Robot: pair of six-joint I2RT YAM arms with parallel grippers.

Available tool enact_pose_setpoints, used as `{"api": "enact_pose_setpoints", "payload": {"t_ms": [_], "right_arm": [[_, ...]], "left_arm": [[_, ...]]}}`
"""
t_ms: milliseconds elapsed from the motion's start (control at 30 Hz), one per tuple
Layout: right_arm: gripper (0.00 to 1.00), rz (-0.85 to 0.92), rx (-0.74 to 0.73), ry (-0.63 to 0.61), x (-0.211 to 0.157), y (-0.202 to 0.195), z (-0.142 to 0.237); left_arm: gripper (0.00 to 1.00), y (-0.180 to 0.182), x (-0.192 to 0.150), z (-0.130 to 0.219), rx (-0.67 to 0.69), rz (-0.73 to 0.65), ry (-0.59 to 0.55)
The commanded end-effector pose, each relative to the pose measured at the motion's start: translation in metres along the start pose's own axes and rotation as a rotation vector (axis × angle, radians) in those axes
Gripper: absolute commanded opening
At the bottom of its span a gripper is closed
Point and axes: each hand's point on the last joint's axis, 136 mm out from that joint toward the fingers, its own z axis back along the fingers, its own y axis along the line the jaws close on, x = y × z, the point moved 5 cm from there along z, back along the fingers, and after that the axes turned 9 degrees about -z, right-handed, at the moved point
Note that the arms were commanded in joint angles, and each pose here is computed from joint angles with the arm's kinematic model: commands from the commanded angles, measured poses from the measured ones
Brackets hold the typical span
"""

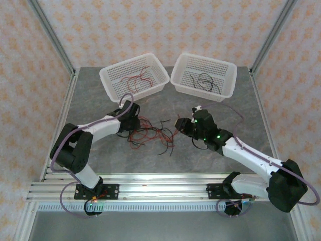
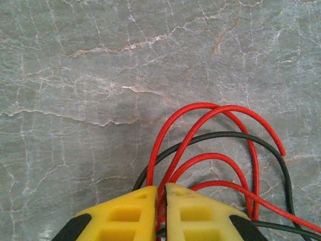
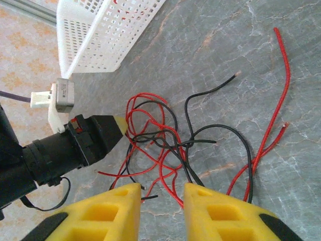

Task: Untangle the cables

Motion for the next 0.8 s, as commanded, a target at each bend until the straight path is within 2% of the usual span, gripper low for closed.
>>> {"api": "enact_pose_setpoints", "payload": {"t_ms": [0,300,767], "right_arm": [[0.28,0.02,-0.025,-0.018,-0.001,-0.007,0.004],[0.28,0.027,-0.029,-0.022,0.0,-0.007,0.004],[0.28,0.023,-0.034,-0.021,-0.001,-0.009,0.004]], "left_arm": [[0.13,0.007,-0.003,-0.003,0.031,0.02,-0.003],[0.15,0.013,-0.002,0.017,0.049,0.02,-0.027],[0.15,0.012,-0.01,0.002,0.028,0.026,-0.014]]}}
